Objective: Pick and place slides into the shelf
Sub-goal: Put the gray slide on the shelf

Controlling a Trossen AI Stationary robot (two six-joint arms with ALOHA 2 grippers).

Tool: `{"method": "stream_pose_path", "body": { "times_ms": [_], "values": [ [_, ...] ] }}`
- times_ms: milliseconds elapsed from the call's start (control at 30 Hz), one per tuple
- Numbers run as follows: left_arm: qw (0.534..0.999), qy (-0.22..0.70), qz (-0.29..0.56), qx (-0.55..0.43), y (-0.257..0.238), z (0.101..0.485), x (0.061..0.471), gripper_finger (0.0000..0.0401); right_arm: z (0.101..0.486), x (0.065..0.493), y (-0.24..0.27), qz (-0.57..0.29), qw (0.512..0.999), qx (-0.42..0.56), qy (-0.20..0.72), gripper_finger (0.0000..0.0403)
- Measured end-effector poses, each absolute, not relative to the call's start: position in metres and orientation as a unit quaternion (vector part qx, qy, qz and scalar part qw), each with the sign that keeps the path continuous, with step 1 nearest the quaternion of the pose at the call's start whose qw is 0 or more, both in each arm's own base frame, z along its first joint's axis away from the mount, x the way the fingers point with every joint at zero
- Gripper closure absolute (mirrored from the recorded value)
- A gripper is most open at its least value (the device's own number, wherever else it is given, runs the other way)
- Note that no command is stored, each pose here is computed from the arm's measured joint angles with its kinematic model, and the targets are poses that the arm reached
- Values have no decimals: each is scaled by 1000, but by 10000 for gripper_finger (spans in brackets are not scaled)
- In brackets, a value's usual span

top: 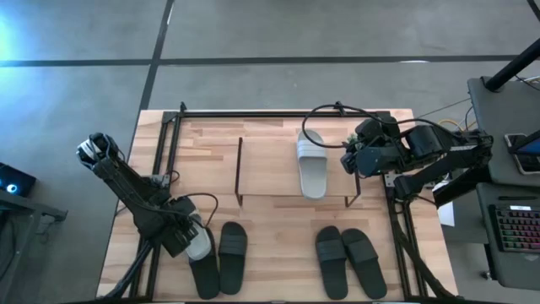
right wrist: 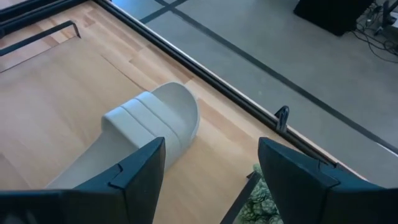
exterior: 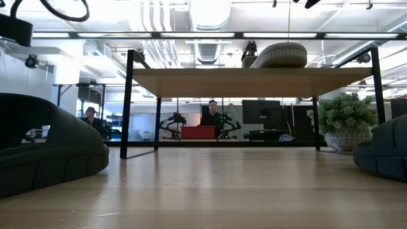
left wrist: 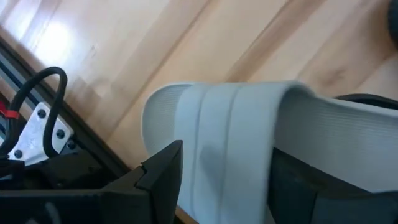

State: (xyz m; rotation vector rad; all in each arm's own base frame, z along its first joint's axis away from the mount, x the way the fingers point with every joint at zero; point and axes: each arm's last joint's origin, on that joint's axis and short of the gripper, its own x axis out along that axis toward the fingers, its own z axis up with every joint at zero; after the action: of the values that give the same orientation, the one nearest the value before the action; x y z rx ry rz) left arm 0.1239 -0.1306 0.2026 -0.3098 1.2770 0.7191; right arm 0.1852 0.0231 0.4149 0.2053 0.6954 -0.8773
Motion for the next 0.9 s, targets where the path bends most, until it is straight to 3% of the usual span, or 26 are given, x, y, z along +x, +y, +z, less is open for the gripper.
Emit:
{"method": "stream_pose_path", "body": {
  "times_ms": [233,333,467,567,733,900],
  "values": [
    [723,583,349,-128,-118,183,113,237,414,185,23,-419,841,103,326,154],
    [723,582,349,-127,-115,181,111,281,413,186,23,-421,840,105,326,157],
    [729,575,346,-131,-114,183,110,374,413,186,23,-425,839,112,322,161],
    [741,562,343,-133,-113,189,110,392,412,186,23,-426,838,115,321,165],
    [778,519,320,-151,-115,220,116,399,412,186,23,-427,838,117,320,167],
    [816,493,292,-77,-114,284,119,400,412,186,23,-427,838,118,319,170]
  ]
}}
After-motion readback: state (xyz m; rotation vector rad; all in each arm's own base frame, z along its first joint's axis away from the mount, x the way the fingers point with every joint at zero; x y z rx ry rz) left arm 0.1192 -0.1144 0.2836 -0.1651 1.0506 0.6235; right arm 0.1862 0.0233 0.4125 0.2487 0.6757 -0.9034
